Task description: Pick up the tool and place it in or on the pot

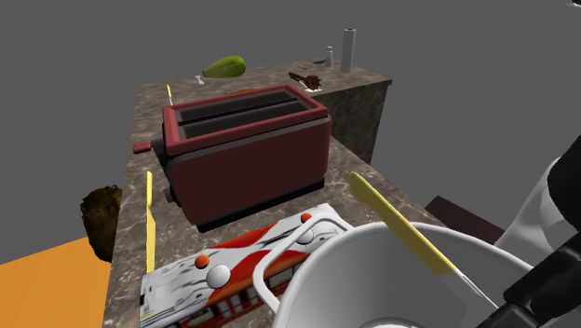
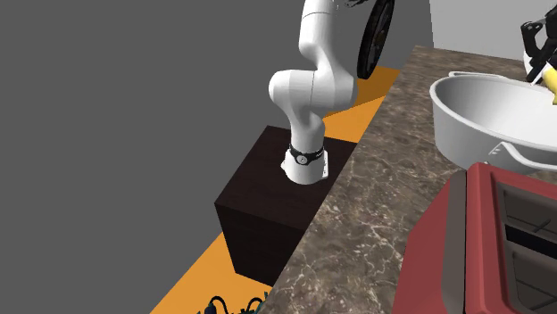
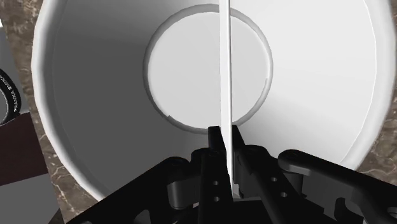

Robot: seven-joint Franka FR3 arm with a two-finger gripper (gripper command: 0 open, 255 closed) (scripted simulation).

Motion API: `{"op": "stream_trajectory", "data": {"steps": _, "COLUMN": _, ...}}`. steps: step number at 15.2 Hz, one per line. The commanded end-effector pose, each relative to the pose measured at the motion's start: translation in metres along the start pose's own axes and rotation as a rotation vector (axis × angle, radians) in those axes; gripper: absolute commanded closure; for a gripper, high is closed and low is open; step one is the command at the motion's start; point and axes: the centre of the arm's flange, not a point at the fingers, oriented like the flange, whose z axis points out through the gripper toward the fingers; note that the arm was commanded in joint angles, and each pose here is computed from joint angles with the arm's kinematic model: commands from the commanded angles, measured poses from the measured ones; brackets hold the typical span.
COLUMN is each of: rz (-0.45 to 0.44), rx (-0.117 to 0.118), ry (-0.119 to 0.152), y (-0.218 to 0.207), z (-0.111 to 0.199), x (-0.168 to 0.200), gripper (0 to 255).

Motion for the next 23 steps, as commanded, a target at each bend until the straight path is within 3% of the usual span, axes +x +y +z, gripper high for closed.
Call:
{"op": "stream_trajectory", "data": {"steps": 1, "rz": 0.0, "rx": 0.0, "ry": 0.0, "y": -0.001, "z": 0.01, "x": 0.0, "gripper": 255}}
{"op": "stream_trajectory", "data": {"steps": 7, "rz": 0.0, "rx": 0.0, "ry": 0.0, "y": -0.001, "z": 0.044, "x": -0.001, "gripper": 255}}
{"op": "stream_trajectory", "data": {"steps": 15, "rz": 0.0, "rx": 0.0, "ry": 0.0, "y": -0.001, "z": 0.044, "x": -0.001, "gripper": 255}}
{"op": "stream_trajectory", "data": {"steps": 16, "rz": 0.0, "rx": 0.0, "ry": 0.0, "y": -0.001, "z": 0.044, "x": -0.001, "gripper": 0}}
{"op": "stream_trajectory", "data": {"steps": 21, "rz": 0.0, "rx": 0.0, "ry": 0.0, "y": -0.001, "z": 0.044, "x": -0.001, "gripper": 0}}
{"op": "stream_trajectory", "data": {"steps": 23, "rz": 0.0, "rx": 0.0, "ry": 0.0, "y": -0.001, "z": 0.018, "x": -0.001, "gripper": 0}}
